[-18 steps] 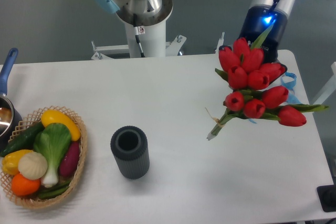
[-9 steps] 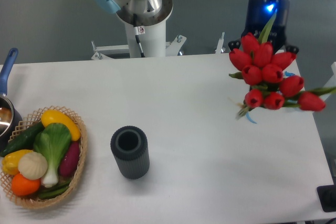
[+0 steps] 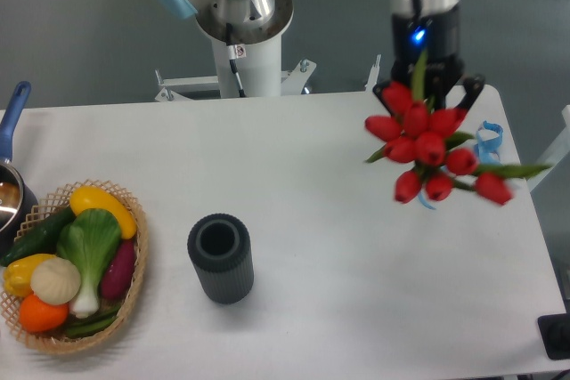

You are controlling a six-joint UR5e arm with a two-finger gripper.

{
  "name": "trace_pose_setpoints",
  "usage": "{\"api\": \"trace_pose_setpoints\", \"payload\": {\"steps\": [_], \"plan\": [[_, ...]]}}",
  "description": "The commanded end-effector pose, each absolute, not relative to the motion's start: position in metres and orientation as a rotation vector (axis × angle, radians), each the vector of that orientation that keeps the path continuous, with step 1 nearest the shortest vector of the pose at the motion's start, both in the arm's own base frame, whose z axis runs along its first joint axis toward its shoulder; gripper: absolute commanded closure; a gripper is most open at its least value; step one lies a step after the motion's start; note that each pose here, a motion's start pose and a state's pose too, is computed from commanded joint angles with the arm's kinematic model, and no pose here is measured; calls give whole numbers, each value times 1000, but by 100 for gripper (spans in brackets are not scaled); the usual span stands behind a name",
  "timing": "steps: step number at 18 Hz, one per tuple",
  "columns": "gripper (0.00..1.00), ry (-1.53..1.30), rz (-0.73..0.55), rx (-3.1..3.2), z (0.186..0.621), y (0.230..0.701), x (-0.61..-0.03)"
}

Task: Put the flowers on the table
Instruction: 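Lower the held tulip bouquet down onto the table surface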

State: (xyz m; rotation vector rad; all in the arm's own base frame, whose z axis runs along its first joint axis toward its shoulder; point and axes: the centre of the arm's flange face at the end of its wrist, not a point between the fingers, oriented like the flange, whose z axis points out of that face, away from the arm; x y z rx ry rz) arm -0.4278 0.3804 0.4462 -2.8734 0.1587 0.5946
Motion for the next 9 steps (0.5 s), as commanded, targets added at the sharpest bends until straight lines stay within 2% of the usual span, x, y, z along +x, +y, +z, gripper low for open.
{"api": "trace_pose_setpoints", "payload": {"steps": [6, 9], "plan": [[83, 433, 570, -3157, 344, 425, -431], [83, 515, 554, -3225, 307, 454, -436]]}}
